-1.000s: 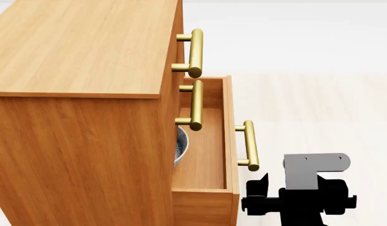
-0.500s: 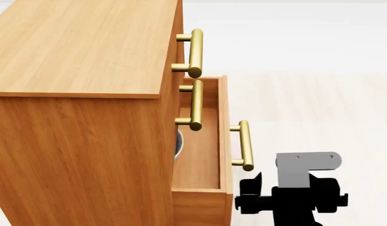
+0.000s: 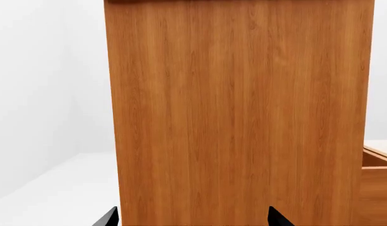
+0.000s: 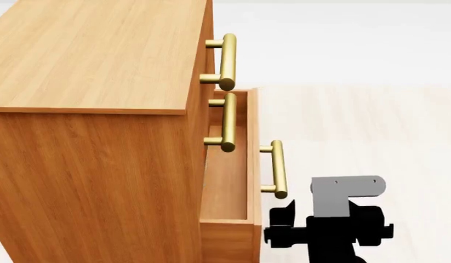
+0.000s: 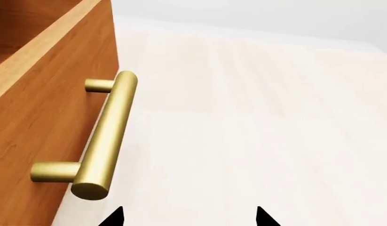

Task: Put the bowl in the bottom drawer of the cabinet and close it.

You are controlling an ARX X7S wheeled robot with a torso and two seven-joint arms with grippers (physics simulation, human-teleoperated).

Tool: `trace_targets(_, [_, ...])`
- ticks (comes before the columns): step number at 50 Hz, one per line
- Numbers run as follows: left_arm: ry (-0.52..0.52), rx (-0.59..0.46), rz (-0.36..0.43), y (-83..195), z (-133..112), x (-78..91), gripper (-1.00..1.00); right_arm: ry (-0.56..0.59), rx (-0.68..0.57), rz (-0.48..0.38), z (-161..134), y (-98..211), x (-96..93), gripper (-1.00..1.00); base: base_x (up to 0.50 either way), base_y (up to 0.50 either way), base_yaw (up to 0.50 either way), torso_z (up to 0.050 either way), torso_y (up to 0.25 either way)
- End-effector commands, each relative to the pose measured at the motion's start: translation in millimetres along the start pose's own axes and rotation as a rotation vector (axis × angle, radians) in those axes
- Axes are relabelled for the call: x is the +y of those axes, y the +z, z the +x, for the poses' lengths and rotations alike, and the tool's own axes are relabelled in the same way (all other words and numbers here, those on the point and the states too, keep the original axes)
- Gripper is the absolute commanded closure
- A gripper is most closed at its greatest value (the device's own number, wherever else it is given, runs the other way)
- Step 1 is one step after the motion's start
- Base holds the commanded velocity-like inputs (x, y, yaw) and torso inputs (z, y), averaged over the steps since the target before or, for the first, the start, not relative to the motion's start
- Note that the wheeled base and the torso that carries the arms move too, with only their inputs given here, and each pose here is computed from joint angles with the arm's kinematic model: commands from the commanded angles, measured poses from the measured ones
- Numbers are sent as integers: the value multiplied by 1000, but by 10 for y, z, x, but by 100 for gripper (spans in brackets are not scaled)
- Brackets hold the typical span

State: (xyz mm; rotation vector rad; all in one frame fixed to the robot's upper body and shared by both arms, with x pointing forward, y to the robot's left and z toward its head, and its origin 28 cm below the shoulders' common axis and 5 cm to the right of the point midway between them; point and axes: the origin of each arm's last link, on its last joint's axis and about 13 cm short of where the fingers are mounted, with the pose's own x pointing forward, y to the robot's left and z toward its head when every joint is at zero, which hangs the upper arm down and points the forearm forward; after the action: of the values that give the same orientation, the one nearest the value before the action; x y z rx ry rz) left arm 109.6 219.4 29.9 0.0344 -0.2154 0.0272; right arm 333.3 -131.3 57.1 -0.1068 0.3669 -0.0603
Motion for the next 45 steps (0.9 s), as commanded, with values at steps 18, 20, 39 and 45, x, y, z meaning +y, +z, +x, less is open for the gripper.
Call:
trace_targets(18, [0,0,-2,62,10,2,-100,38,7,0,34,4,172,-100,0,0,0,0,0])
trace_targets(20, [-1,0,-2,64,8,1,-100,37,7,1,42,6,174,-100,0,0,0,0,0])
trace_targets(39, [0,-1,-2,60,5,2,-100,59,8,-1,68,9,284,-100,0,0,0,-1,0])
trace_targets(45, [0,-1,-3,63,6,0,-100,64,11,-1,88,0,317,-100,0,0,0,0,0])
